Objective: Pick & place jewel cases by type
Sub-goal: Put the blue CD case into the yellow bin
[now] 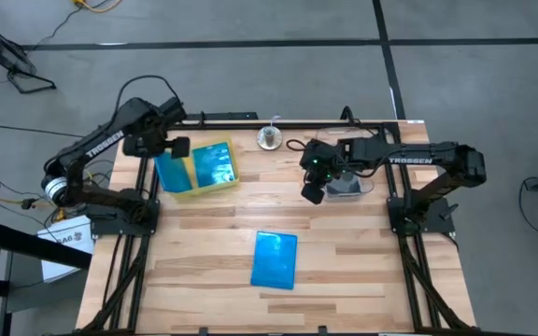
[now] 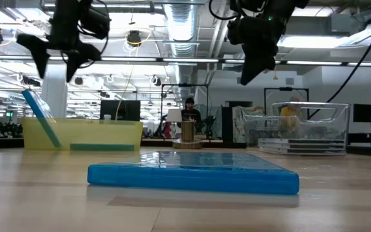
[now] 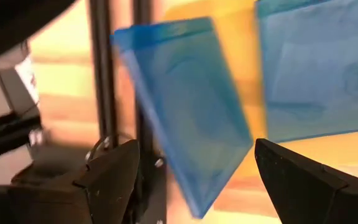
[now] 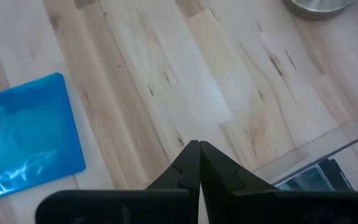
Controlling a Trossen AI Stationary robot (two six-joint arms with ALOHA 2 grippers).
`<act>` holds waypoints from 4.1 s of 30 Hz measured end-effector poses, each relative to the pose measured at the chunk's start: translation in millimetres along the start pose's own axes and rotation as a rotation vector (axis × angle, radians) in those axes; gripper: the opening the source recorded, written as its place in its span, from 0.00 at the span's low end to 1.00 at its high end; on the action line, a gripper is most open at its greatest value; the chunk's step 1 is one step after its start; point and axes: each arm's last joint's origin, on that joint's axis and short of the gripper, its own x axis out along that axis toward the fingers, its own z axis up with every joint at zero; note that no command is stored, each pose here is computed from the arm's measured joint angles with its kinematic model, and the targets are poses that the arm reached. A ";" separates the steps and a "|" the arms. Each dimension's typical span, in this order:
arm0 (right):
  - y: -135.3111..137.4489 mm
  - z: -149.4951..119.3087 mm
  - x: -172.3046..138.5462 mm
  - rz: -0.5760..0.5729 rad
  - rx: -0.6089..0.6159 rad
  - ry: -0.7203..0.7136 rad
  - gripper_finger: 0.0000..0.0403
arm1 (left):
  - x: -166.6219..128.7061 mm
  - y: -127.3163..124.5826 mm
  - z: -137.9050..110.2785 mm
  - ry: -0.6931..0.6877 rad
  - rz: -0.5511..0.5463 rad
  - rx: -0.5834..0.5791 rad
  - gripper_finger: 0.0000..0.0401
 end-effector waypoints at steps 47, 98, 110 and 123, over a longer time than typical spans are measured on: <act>6.0 5.5 -0.5 0.051 0.041 -0.058 0.00 | 76.3 12.9 -5.9 0.151 -0.124 -0.104 0.21; 6.2 9.9 -0.9 0.056 0.043 -0.103 0.00 | 86.1 -64.1 -34.4 -0.187 -0.734 -0.105 0.06; 6.2 9.9 -0.9 0.056 0.043 -0.103 0.00 | 85.9 -64.2 -34.0 -0.221 -0.726 -0.051 0.07; 6.3 9.9 -0.9 0.057 0.043 -0.103 0.00 | 86.7 -63.5 -34.6 -0.209 -0.717 -0.055 0.48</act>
